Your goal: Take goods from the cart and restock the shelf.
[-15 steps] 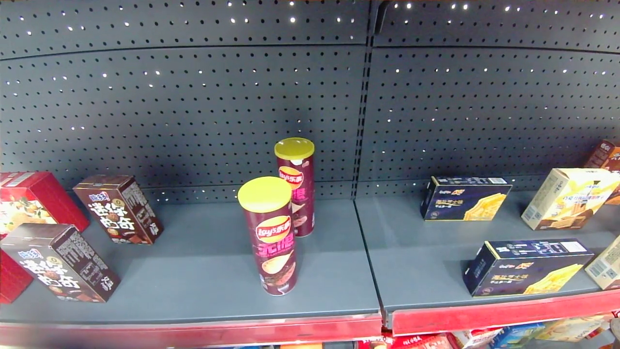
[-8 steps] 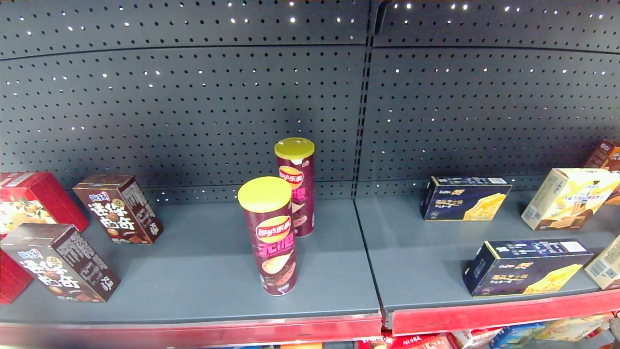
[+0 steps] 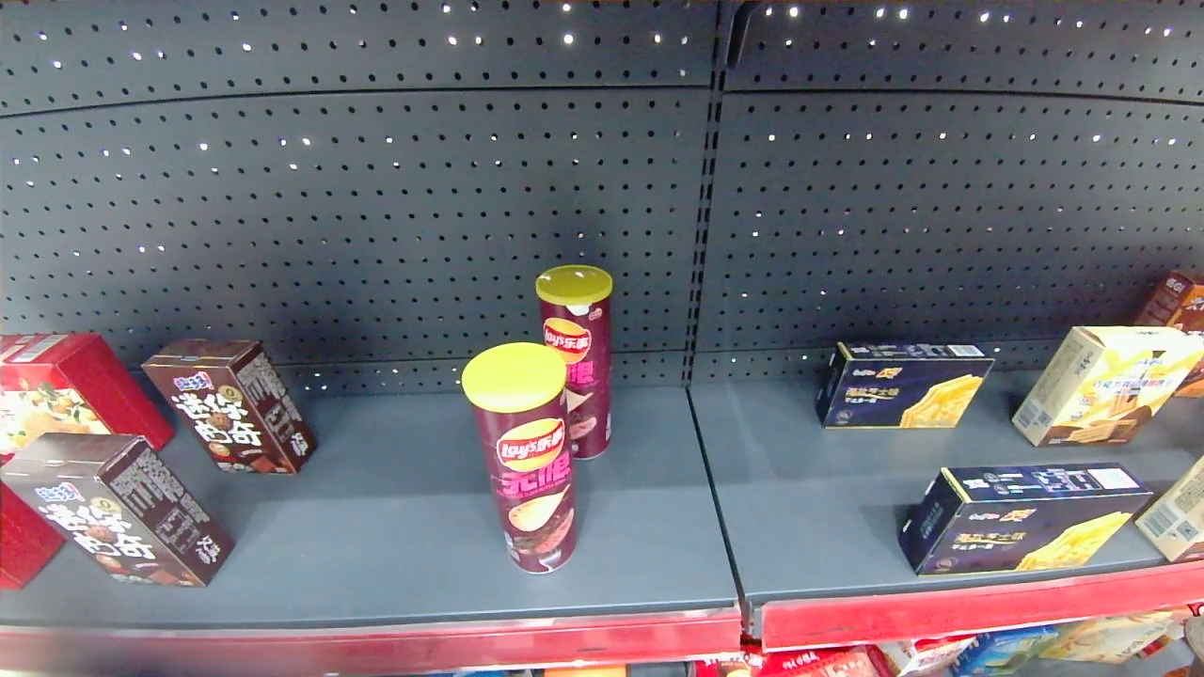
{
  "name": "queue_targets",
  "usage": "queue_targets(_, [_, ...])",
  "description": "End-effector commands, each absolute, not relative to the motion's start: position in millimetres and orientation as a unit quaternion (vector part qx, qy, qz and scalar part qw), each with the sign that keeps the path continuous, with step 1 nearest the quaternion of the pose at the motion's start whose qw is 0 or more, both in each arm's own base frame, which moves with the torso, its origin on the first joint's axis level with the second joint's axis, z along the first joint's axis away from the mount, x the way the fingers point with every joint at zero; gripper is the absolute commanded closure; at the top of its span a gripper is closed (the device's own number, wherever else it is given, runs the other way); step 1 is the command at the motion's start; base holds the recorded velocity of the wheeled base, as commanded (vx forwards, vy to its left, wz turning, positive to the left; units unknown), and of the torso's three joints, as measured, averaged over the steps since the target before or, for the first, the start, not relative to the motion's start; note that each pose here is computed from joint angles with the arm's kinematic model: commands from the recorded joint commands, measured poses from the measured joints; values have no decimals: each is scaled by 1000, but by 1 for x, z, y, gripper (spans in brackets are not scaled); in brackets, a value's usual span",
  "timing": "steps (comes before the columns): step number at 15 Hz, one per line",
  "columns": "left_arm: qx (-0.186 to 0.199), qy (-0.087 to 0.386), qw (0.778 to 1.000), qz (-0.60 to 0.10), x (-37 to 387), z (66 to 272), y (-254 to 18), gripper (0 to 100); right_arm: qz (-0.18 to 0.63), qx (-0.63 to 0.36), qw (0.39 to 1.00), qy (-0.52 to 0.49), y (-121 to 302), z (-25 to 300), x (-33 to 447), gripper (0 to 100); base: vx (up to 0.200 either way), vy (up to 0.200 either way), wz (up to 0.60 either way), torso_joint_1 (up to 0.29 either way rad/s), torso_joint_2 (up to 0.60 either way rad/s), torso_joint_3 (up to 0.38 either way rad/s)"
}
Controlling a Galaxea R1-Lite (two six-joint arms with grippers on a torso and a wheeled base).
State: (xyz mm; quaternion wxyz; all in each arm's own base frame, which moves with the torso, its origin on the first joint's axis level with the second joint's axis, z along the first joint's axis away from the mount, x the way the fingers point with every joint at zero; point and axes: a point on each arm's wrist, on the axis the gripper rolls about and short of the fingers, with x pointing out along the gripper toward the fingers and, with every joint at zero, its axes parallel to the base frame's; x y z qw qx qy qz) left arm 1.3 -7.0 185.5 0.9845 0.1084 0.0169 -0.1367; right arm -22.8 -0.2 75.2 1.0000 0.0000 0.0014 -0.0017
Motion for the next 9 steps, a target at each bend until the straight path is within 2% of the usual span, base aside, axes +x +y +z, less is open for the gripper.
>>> queue_targets(1, [119, 102, 982, -105, 45, 197, -3, 0, -2, 0, 1000, 4, 0, 75, -22, 0, 0, 0, 0, 0, 0, 0])
queue_targets(3, [122, 129, 979, -95, 51, 189, -2, 0, -2, 0, 1000, 4, 0, 75, -22, 0, 0, 0, 0, 0, 0, 0])
queue_targets(6, [159, 164, 970, -80, 72, 185, -1, 0, -2, 0, 1000, 4, 0, 75, -22, 0, 0, 0, 0, 0, 0, 0])
queue_targets(7, [163, 167, 969, -82, 81, 185, -3, 0, -2, 0, 1000, 4, 0, 75, -22, 0, 0, 0, 0, 0, 0, 0])
queue_targets(9, [166, 126, 974, -84, 116, 195, -14, 0, -2, 0, 1000, 4, 0, 75, -22, 0, 0, 0, 0, 0, 0, 0])
